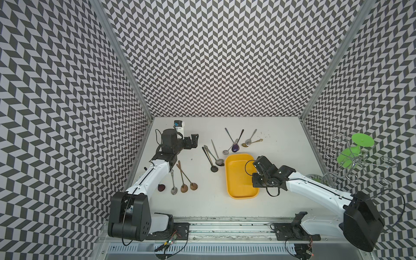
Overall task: Put the spoon into the storage box
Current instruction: Place the storage box at the center of the board.
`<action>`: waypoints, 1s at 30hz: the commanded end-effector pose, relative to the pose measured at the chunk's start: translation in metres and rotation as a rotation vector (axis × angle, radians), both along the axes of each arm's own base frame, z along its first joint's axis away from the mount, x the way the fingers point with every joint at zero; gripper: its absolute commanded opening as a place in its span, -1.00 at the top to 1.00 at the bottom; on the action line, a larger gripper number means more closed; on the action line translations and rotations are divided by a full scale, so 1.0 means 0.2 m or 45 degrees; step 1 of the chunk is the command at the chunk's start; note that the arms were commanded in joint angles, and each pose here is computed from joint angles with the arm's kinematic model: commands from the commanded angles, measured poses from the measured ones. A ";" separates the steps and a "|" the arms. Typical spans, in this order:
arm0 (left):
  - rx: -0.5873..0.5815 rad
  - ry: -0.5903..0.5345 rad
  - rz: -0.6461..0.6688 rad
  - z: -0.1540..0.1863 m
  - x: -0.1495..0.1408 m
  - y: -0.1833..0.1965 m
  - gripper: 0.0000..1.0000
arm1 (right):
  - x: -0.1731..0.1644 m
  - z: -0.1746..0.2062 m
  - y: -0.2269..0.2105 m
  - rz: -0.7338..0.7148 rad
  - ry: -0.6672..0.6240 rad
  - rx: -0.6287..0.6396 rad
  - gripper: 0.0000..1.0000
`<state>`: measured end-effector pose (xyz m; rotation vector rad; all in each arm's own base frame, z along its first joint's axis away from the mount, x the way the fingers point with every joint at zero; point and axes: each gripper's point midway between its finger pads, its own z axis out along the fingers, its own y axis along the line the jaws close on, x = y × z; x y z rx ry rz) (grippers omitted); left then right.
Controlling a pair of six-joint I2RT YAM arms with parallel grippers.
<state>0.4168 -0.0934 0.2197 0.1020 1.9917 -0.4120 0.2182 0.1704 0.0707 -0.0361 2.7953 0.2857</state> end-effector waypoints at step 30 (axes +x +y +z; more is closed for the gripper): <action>0.002 -0.043 -0.037 0.04 -0.03 -0.01 -0.96 | 0.22 -0.10 0.25 0.121 0.074 0.020 1.00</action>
